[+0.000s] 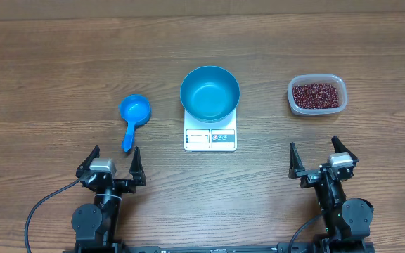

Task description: Scoop item into bowl and weigh 150g on scale

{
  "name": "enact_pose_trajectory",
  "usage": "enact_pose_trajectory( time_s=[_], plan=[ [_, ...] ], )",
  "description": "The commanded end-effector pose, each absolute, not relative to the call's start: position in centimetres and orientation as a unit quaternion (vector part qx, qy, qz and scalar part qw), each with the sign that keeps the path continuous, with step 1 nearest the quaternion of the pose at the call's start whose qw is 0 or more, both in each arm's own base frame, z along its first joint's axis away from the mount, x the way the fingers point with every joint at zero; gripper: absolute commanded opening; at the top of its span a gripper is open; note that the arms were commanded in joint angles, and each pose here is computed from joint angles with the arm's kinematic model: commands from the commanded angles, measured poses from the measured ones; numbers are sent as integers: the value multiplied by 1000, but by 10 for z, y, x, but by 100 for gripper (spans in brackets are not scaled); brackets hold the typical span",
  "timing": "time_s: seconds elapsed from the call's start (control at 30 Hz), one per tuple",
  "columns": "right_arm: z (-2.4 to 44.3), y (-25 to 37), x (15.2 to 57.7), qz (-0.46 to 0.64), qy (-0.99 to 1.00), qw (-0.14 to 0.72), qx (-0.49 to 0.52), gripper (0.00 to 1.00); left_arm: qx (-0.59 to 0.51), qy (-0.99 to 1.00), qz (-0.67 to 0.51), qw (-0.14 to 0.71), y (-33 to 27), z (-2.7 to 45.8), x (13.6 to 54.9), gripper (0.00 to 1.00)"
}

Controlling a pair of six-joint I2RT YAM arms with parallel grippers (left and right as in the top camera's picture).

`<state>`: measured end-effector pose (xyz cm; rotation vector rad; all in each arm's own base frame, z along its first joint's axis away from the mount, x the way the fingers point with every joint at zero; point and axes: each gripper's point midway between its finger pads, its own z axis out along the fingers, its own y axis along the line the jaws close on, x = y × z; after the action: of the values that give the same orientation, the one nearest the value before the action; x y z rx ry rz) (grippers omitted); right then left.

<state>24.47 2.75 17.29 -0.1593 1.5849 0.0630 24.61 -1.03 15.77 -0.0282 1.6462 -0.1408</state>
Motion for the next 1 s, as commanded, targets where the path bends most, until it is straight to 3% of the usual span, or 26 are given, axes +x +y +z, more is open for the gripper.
enact_pose_trajectory(
  time_s=[0.0,0.3,0.47,0.7,0.97],
  plan=[
    [171,27,245,25,710,700,-71,100,-11,730,-56,681,-8,160,246,100],
    [171,27,245,25,710,700,-71,100,-40,729,-8,684,10,238,235,100],
    [171,27,245,25,710,700,-71,100,-31,758,3,652,11,279,257,100],
    [171,27,245,25,710,700,-71,100,99,865,8,493,-7,318,325,100],
    [171,27,245,25,710,700,-71,100,190,939,-49,283,-12,266,371,100]
  ],
)
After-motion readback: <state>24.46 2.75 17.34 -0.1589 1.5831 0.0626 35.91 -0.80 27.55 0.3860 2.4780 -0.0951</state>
